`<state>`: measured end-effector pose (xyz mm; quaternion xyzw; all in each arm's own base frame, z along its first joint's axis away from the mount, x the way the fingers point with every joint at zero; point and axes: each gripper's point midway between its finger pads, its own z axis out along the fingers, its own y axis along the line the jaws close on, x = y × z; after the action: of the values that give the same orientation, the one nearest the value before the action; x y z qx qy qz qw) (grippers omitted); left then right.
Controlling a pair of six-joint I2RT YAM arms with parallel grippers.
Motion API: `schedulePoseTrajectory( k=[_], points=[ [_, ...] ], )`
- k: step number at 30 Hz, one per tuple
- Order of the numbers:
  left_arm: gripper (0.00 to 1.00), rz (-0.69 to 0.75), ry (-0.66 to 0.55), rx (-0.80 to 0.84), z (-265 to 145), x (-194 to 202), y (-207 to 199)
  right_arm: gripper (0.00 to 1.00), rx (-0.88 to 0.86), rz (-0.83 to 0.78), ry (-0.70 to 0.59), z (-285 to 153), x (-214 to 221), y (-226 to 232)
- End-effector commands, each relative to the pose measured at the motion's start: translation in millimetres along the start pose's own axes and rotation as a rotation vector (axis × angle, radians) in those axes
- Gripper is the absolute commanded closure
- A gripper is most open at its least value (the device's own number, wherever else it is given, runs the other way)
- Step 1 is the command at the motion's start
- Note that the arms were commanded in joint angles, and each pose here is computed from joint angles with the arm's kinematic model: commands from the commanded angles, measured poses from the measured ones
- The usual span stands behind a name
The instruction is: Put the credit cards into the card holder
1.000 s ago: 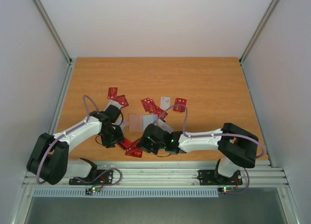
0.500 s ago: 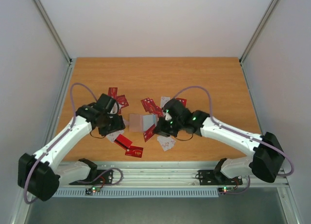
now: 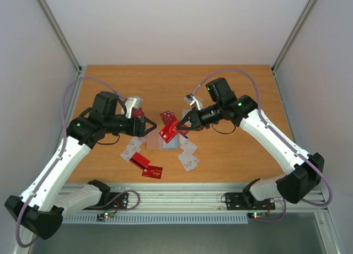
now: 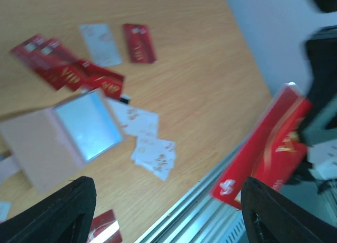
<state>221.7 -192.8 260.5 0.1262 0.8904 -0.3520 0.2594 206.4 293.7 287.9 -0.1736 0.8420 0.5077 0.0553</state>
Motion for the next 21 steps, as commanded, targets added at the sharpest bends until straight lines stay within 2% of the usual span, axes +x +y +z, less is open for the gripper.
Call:
schedulePoseTrajectory(
  k=[1, 5, 11, 17, 21],
  points=[
    [0.23, 0.184, -0.032, 0.237, -18, -20, -55, 0.99, -0.173, -0.095, 0.098, -7, 11, 25],
    [0.26, 0.211, -0.004, 0.377, -30, -24, -85, 0.99, -0.266, -0.145, 0.123, -10, 6, 42],
    [0.35, 0.164, 0.106, 0.600, -37, -21, -116, 0.99, -0.370, -0.216, 0.141, -18, 3, 65],
    [0.48, 0.160, 0.161, 0.581, -33, -16, -112, 0.99, -0.418, -0.233, 0.174, -21, 7, 72],
    [0.65, 0.172, 0.168, 0.602, -31, -18, -114, 0.99, -0.412, -0.236, 0.185, -23, 11, 73]
  ],
)
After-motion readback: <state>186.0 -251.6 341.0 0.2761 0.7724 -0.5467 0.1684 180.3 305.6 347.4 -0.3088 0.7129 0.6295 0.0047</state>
